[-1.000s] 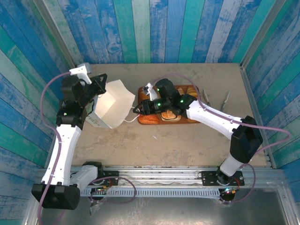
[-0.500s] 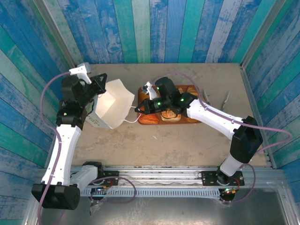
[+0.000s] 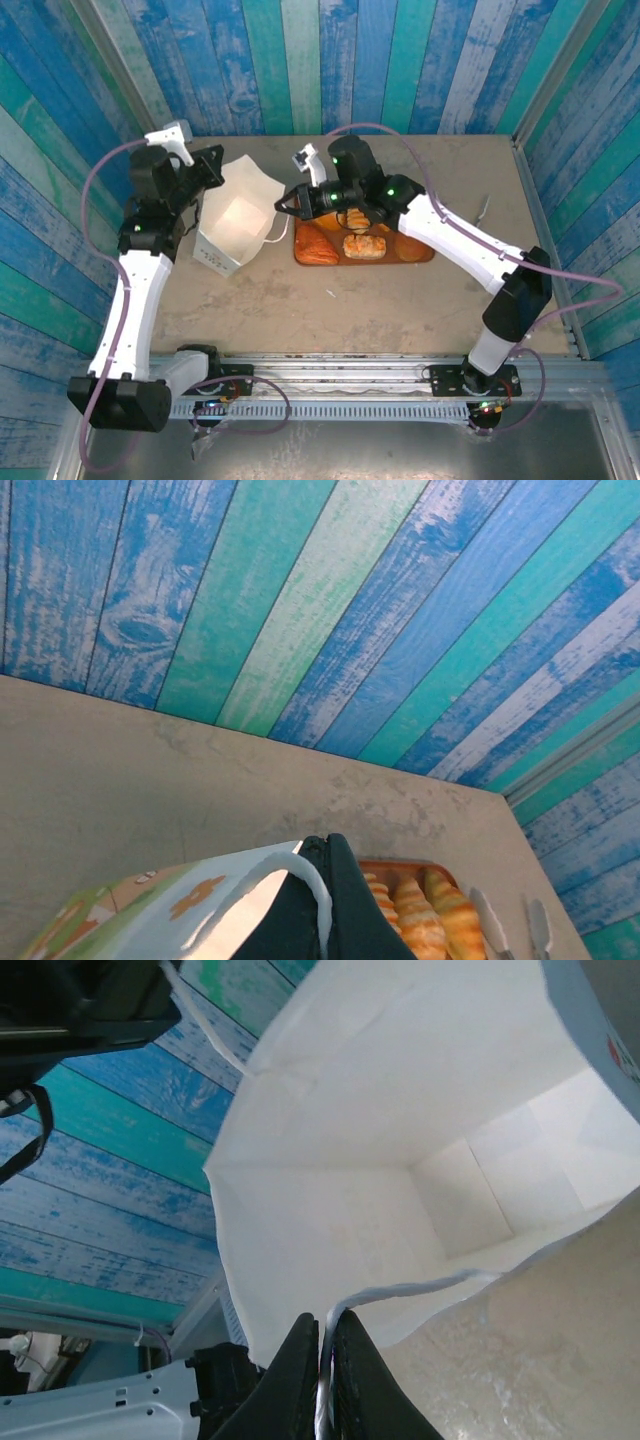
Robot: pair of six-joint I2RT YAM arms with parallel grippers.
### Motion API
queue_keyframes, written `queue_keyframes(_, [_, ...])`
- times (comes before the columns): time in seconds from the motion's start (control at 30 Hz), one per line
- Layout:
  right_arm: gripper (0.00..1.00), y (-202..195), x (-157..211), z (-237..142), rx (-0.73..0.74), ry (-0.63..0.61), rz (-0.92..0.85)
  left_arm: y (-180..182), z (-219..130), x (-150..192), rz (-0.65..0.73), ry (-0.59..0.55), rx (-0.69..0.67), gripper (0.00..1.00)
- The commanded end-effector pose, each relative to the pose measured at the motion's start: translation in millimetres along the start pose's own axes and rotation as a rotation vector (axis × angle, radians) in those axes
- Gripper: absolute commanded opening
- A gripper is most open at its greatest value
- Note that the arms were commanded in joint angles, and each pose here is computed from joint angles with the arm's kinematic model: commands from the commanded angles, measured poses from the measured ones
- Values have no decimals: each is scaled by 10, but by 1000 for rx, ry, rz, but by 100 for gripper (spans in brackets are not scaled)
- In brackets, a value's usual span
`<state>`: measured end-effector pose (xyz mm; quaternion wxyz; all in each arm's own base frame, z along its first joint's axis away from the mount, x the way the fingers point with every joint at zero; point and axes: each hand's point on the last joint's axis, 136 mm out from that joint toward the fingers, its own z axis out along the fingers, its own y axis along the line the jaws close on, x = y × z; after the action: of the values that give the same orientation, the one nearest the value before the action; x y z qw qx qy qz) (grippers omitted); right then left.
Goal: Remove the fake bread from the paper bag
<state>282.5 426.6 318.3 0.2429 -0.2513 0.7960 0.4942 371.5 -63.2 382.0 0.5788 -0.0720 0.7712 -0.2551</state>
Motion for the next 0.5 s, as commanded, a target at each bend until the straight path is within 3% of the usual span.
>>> queue_keyframes(0.0, [10, -176, -19, 90, 46, 30, -13, 108, 153, -59, 50, 3, -54, 0])
queue_keyframes(0.47, [10, -377, -529, 156, 93, -51, -34, 339, 880, -182, 62, 18, -72, 1])
